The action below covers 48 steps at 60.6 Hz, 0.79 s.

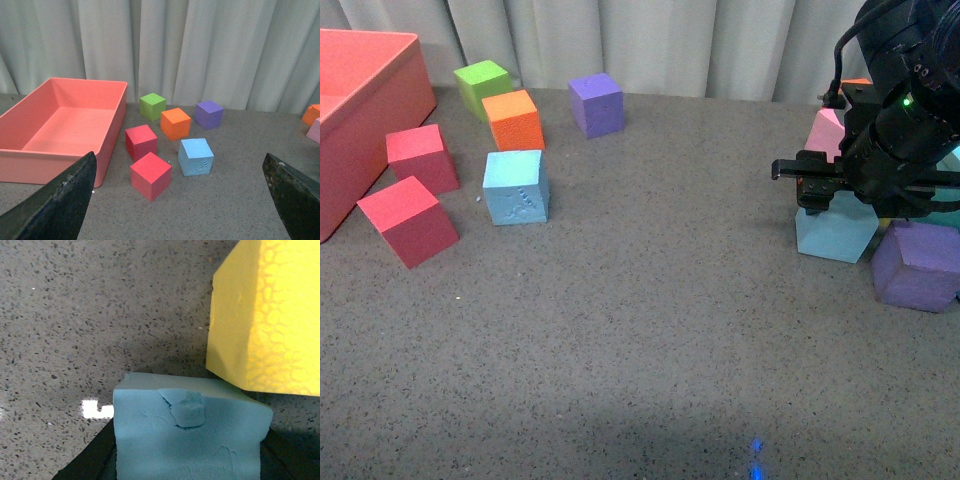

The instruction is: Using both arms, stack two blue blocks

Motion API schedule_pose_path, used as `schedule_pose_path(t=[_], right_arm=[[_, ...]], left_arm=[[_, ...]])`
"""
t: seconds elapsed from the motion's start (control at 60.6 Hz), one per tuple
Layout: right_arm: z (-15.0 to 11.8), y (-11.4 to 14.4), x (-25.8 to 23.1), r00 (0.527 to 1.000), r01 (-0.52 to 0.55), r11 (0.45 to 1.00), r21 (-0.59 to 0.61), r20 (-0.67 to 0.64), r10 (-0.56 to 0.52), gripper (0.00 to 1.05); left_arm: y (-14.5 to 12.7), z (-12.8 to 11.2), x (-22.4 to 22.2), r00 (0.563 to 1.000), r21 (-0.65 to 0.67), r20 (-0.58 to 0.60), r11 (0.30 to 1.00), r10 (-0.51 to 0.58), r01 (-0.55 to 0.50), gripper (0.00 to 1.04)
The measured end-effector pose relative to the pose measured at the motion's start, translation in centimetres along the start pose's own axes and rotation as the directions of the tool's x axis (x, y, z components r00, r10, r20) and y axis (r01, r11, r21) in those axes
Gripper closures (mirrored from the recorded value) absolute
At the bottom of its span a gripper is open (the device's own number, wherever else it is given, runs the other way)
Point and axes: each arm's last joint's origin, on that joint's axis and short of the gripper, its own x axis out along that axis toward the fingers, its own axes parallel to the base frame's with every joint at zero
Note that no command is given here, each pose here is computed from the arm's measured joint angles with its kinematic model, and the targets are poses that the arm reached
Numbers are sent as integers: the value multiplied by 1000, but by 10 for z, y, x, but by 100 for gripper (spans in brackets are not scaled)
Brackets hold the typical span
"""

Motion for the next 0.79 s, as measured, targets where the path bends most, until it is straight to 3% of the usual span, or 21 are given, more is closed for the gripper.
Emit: schedule_pose_path(t=[0.33, 0.512, 0.792], right_arm=[[18, 66, -17, 990, -123, 984, -129, 56, 131, 55], [13, 100, -5, 985, -160, 968, -196, 26, 168, 56], [12, 119, 4, 985, -163, 953, -256, 7, 171, 56]], left_arm=[[0, 0, 0, 1000, 0, 0, 1000, 0, 0, 7], [0, 0, 0, 1000, 0, 0, 1000, 0, 0, 7], [0, 0, 0, 1000, 0, 0, 1000, 0, 0, 7]])
